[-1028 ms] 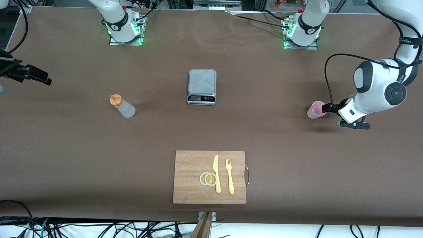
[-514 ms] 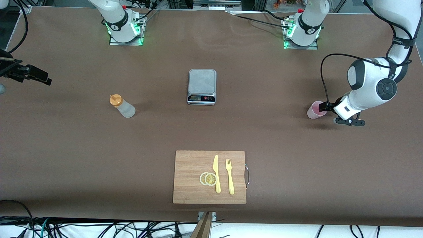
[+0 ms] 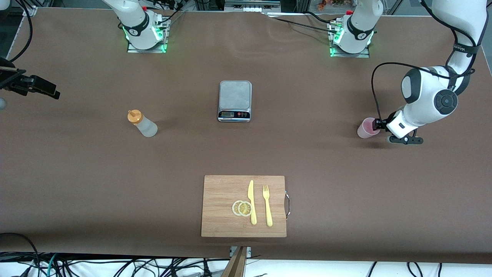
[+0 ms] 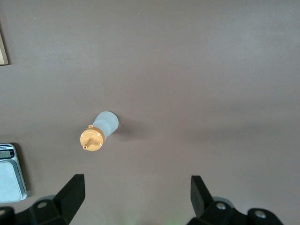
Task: Add sauce to pink cup with both arms
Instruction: 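Reach the left gripper down and grasp the pink cup, then lift the pink cup with the left gripper and carry it onto the scale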
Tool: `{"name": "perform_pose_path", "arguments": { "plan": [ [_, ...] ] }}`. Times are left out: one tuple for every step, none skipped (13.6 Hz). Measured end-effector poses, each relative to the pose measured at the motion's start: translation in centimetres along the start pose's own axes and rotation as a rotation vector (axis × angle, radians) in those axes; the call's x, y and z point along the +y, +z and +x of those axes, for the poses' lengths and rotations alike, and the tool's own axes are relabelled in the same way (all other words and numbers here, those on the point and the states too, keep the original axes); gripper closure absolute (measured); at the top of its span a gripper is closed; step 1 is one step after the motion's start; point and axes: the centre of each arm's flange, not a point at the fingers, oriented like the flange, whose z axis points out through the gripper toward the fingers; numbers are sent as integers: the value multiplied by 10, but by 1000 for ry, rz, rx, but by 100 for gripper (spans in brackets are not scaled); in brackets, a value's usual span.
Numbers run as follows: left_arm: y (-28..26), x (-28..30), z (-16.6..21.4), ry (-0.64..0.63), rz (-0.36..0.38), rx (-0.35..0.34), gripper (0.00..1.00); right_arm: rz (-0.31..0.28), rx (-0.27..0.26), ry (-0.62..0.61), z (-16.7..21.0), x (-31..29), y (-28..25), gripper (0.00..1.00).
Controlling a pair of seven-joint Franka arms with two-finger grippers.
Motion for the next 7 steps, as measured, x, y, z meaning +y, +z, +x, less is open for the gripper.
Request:
{"name": "perform_pose_path", "arguments": {
  "plan": [
    [0,2,0,-14,0,0,65,0,0,0,0,0,0,0],
    [0,4,0,-24,1,0,76,0,0,0,0,0,0,0],
    [0,6,1,-32,1,0,88,0,0,0,0,0,0,0],
    [-3,9,1,-31,2,4,96,0,0,0,0,0,0,0],
    [-8,11,2,-35,3,12,96,0,0,0,0,0,0,0],
    [-13,12,4,-34,4,15,96,0,0,0,0,0,0,0],
    [-21,15,9,-32,4,3,96,0,0,0,0,0,0,0]
  ]
}}
